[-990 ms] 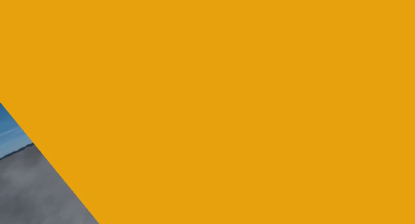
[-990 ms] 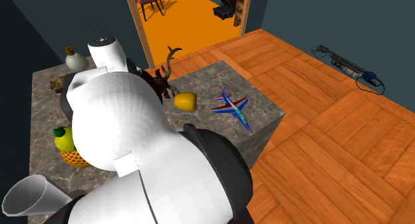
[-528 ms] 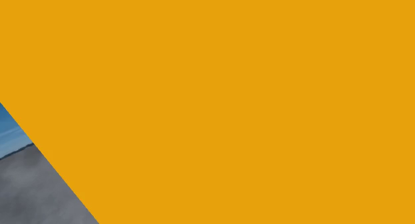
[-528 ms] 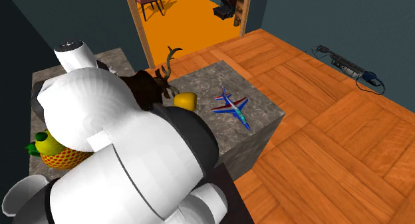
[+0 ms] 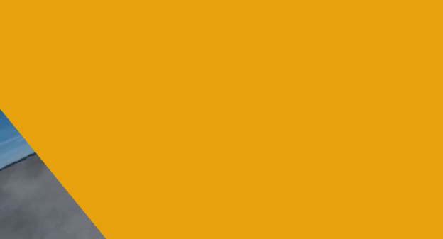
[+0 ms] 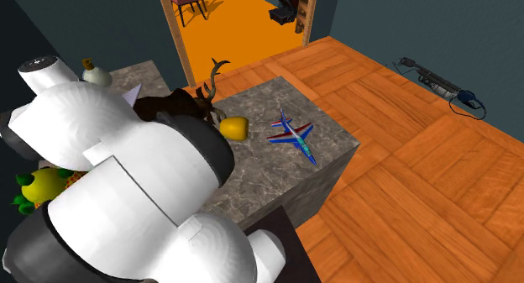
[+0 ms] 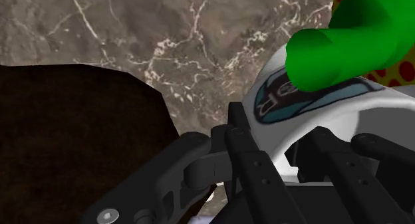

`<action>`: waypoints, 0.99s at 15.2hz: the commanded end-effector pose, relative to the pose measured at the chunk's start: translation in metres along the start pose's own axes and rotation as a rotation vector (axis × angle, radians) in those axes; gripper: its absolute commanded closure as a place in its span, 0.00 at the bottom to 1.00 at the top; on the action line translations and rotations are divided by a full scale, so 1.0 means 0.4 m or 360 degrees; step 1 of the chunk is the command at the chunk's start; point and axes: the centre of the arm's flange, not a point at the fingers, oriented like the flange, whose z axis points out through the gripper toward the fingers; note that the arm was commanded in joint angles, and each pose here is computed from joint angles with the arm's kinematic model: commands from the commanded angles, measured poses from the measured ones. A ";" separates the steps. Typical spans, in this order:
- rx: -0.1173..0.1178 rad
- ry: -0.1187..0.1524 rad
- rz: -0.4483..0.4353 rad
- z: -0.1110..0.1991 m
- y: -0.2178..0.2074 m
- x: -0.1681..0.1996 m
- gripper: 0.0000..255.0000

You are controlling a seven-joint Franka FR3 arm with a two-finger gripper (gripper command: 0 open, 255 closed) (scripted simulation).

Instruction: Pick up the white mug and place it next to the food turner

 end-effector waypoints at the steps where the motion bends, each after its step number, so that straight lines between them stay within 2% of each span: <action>1: -0.0001 -0.0025 -0.0019 0.024 -0.080 0.014 1.00; 15: -0.0001 -0.0025 -0.0019 0.103 -0.506 0.172 1.00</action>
